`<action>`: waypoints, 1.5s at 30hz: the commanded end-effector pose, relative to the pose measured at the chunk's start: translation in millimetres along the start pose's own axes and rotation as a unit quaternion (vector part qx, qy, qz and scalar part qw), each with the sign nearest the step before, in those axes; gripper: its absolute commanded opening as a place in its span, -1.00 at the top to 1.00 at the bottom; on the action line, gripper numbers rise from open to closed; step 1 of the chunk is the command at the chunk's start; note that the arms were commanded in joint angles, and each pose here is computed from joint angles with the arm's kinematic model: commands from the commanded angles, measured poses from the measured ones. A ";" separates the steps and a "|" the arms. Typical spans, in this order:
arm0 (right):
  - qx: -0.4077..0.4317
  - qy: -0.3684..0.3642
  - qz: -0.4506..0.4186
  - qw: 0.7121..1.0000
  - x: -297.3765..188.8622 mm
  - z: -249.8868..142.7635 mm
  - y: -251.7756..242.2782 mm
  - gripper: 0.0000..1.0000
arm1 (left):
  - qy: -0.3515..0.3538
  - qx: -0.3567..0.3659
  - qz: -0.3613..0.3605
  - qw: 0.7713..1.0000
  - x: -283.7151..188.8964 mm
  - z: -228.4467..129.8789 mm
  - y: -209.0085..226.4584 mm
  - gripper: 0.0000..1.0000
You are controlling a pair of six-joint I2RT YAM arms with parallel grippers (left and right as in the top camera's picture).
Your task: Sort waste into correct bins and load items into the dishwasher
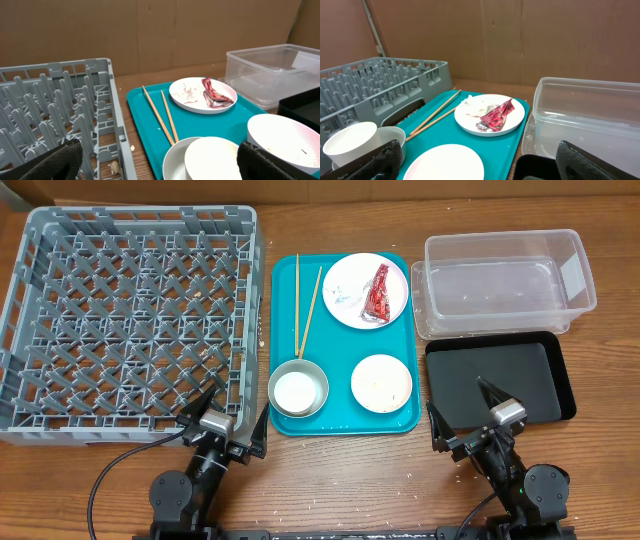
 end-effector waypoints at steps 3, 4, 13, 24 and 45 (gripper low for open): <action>0.001 -0.003 -0.004 1.000 0.0 -1.3 -1.5 -0.99 | -0.002 0.010 0.006 1.000 -0.4 -0.1 2.3 -1.00; 0.001 -0.003 -0.004 1.000 0.0 -1.3 -1.5 -0.99 | -0.002 0.010 0.006 1.000 -0.4 -0.1 2.3 -1.00; 0.001 -0.003 0.036 0.999 -0.4 -0.8 10.7 -0.99 | -0.004 0.010 -0.007 1.000 -0.4 0.8 -1.8 -1.00; -0.004 -0.040 0.137 0.990 -12.9 42.8 44.7 -1.00 | -0.181 0.011 -0.071 0.981 -23.5 101.4 -25.8 -0.99; 0.159 0.340 0.088 0.923 57.1 137.0 22.0 -0.99 | 0.175 -0.137 -0.076 0.972 21.8 209.2 -21.9 -1.00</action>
Point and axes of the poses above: each gripper's point midway between its finger pads, its own x axis out along the fingers, its own y axis along the line the jaws close on, z = x × y, the point moved 2 cm from there along -x, back along the fingers, and after that the axes turned 1 degree about -x, right-handed, at the moved point
